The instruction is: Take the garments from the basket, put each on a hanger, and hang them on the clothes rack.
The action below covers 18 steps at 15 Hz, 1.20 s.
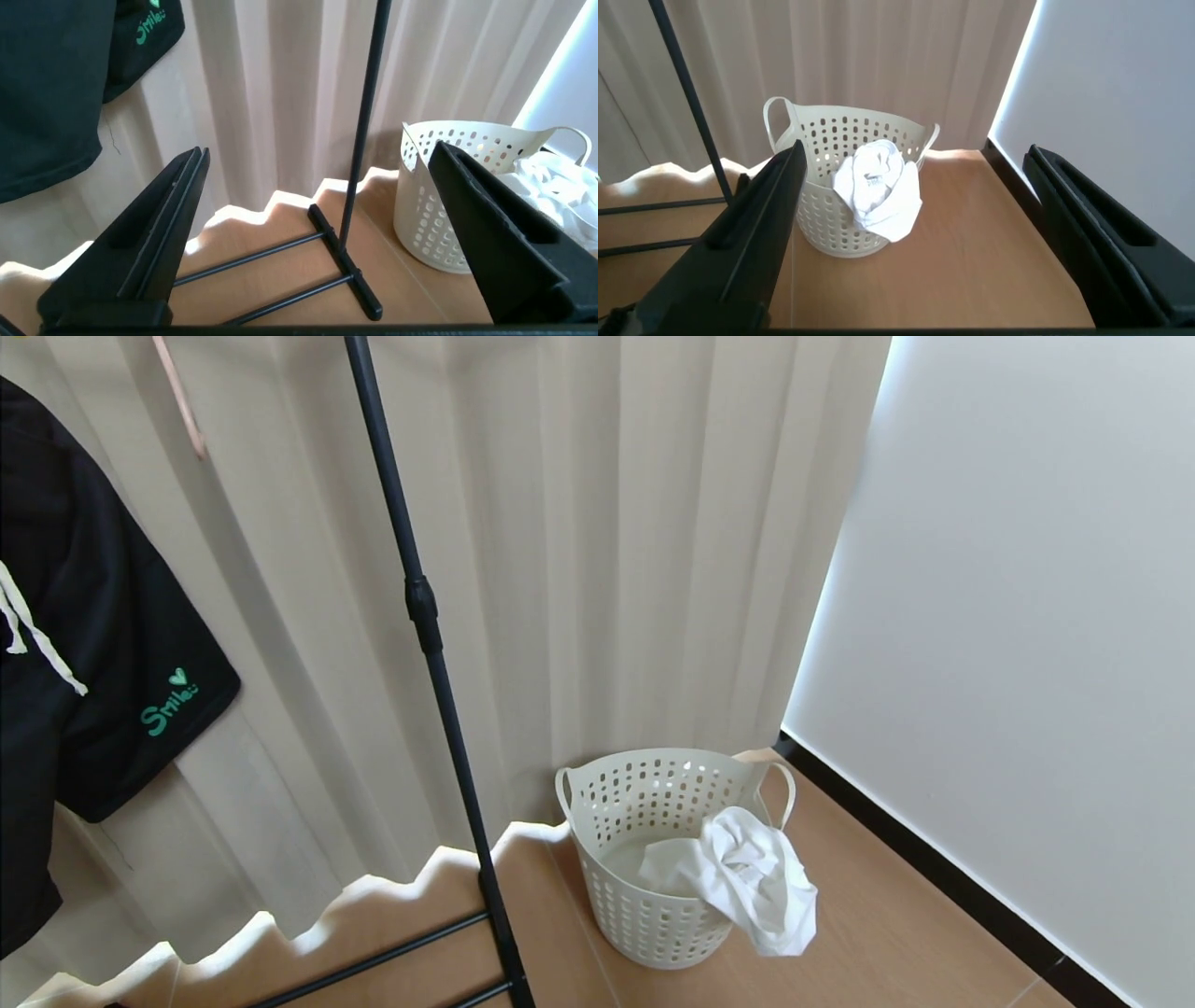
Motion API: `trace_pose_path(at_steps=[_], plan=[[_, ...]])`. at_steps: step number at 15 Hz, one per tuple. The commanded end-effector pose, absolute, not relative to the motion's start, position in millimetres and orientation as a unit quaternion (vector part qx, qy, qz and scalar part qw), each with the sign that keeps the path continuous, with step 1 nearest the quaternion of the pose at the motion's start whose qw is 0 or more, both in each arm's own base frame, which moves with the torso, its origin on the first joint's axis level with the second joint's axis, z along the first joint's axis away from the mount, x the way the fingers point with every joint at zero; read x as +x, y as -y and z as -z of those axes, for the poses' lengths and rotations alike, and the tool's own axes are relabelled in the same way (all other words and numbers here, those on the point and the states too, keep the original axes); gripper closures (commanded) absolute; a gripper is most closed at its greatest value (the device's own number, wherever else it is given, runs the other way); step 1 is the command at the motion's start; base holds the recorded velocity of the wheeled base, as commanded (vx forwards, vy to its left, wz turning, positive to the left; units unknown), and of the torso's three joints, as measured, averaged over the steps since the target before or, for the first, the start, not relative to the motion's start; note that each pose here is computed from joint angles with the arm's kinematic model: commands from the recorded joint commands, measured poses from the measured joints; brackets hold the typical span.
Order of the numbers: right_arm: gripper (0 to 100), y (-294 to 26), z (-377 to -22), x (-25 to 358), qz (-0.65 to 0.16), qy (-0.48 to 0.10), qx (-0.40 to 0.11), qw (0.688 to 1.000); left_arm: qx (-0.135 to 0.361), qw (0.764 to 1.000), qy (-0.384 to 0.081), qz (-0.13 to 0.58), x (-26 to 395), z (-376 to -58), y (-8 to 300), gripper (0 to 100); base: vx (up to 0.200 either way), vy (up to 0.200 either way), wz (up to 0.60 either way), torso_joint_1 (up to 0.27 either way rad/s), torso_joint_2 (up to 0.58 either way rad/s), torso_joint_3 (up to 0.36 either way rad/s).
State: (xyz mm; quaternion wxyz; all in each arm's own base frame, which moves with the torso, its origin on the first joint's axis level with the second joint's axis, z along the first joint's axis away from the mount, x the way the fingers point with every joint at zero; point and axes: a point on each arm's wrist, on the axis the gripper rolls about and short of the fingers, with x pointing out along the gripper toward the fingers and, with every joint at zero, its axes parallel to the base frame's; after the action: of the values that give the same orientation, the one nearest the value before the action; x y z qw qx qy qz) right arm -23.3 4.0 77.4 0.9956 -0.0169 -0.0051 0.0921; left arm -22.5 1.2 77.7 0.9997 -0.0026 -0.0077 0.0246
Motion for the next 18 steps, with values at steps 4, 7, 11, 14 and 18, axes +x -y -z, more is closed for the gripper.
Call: trace_pose_path(at_steps=[4, 7, 11, 14, 18], plan=[[0, -3.9, -77.5, -23.2, -0.093, 0.004, -0.015, 0.996, -0.004, 1.000, 0.007, -0.025, -22.4, -77.7, -1.2, 0, 0.000, 0.000, 0.00, 0.002, 0.00, -0.056], [0, -3.9, -77.6, -23.2, -0.093, 0.005, -0.016, 0.996, -0.003, 1.000, 0.007, -0.025, -22.4, -77.7, -1.2, 0, 0.000, 0.000, 0.00, -0.002, 0.00, -0.178], [0, -3.9, -77.6, -23.2, -0.093, 0.005, -0.015, 0.996, -0.004, 1.000, 0.007, -0.025, -22.4, -77.7, -1.2, 0, 0.000, 0.000, 0.00, 0.000, 0.00, -0.195], [0, -3.9, -77.6, -23.2, -0.093, 0.005, -0.015, 0.996, -0.004, 1.000, 0.007, -0.025, -22.4, -77.7, -1.2, 0, 0.000, 0.000, 0.00, 0.005, 0.00, -0.194], [0, -3.9, -77.6, -23.2, -0.093, 0.005, -0.015, 0.996, -0.006, 1.000, 0.007, -0.024, -22.4, -77.7, -1.2, 0, 0.000, 0.000, 0.00, 0.005, 0.00, -0.196]])
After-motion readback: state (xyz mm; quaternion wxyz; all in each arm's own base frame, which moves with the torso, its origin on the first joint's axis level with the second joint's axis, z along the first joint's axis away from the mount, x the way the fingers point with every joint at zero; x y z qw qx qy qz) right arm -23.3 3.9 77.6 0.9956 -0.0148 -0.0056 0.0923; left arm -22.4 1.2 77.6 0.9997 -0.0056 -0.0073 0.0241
